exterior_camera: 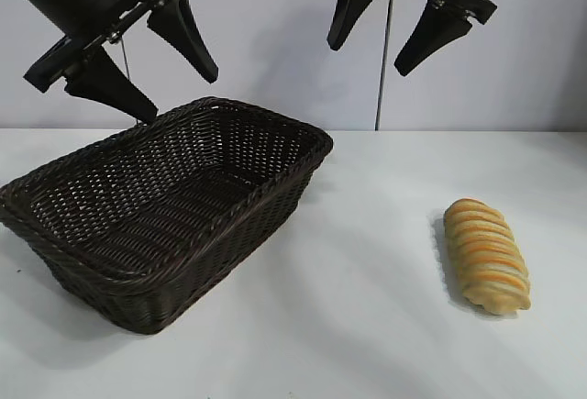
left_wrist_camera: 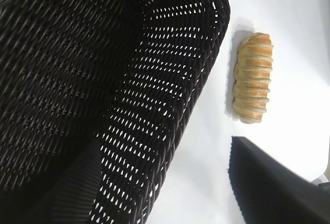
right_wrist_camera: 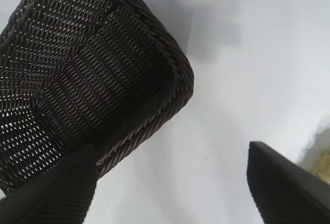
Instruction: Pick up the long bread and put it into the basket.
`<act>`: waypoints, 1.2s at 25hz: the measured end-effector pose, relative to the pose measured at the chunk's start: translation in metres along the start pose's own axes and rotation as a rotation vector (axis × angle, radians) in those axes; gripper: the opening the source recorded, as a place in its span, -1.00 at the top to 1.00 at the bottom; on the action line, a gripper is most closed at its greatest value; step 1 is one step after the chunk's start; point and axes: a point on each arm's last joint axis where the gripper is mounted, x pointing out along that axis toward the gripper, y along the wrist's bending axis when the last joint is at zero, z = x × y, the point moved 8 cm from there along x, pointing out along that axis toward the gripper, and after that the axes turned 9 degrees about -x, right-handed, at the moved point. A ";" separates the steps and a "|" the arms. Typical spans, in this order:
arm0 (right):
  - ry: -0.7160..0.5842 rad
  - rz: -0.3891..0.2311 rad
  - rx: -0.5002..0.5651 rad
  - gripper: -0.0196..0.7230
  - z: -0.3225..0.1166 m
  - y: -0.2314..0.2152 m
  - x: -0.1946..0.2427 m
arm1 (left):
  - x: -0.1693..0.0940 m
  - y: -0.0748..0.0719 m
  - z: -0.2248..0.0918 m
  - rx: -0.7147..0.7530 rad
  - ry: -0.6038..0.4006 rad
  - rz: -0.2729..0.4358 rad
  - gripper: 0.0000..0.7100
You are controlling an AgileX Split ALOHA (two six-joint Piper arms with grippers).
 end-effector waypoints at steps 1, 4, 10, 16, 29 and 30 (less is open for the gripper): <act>0.000 0.000 0.000 -0.61 0.000 0.000 0.000 | 0.000 0.000 0.000 0.000 0.000 0.000 -0.43; 0.000 0.000 0.000 -0.61 0.000 0.000 0.000 | 0.000 0.000 0.000 0.000 0.000 0.000 -0.43; 0.000 0.000 0.000 -0.61 0.000 0.000 0.000 | 0.000 0.000 0.000 0.000 0.000 0.000 -0.43; 0.000 0.000 0.000 -0.61 0.000 0.000 0.000 | 0.000 0.000 0.000 0.000 0.000 0.000 -0.43; 0.002 -0.010 -0.004 -0.61 0.000 -0.002 0.000 | 0.000 0.000 0.002 0.000 -0.010 0.000 -0.43; 0.002 -0.010 -0.004 -0.61 0.000 -0.002 0.000 | 0.000 0.000 0.002 0.000 -0.014 -0.001 -0.43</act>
